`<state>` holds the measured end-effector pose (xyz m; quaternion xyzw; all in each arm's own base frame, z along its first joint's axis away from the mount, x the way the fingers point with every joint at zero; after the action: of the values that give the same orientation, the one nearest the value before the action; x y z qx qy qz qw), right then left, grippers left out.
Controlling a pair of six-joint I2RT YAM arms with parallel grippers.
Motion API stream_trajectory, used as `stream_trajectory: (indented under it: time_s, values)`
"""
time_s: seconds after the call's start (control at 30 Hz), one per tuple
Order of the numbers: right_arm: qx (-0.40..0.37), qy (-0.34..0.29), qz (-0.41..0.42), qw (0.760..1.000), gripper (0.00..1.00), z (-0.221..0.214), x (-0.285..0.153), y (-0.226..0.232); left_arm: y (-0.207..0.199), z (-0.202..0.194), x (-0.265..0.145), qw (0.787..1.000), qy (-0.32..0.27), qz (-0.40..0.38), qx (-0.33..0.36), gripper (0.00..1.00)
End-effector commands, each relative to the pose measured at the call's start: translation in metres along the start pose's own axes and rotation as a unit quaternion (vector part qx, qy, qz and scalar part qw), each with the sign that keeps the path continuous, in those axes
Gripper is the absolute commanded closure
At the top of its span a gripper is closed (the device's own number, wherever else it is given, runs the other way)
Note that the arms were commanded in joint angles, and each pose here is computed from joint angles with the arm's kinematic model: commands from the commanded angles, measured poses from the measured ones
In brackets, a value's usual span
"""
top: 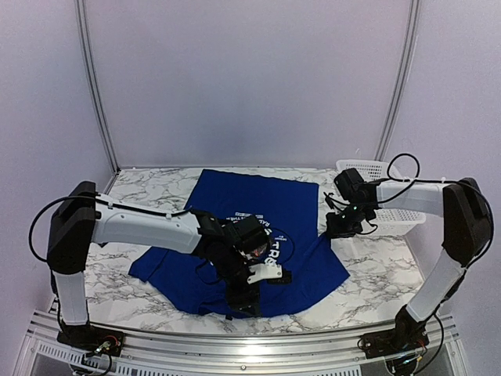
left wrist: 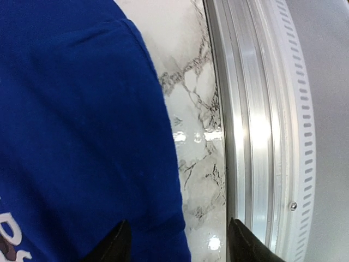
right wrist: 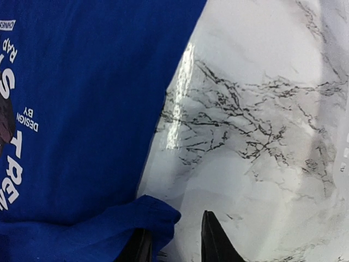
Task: Pin the brooch onto the clothing
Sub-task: Smooth out the flattened clothing at the center of the board.
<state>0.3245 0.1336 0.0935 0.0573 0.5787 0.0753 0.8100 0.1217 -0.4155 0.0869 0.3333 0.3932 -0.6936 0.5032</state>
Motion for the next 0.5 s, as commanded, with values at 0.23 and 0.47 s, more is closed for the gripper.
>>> stream_trajectory:
  time_s: [0.23,0.47]
  values:
    - [-0.046,-0.073,-0.028,0.996,0.67,0.057,-0.054,0.026,0.14,-0.055,-0.143,0.928,-0.108,0.22,-0.28,0.4]
    - [-0.056,-0.075,0.022,0.995,0.69,0.093,-0.022,0.059,0.237,-0.133,-0.173,0.821,-0.093,0.349,-0.443,0.5]
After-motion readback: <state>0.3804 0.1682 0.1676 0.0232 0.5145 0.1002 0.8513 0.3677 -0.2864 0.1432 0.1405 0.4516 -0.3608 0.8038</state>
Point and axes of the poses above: each gripper's point midway between its finger pads, its own x axis out along the fingers, its own y axis along the line the jaws close on, z = x × y, the point moved 4 cm from there along -x, back along the fingers, and after that the axes turned 7 degrees about x, right-handed, at the moved point
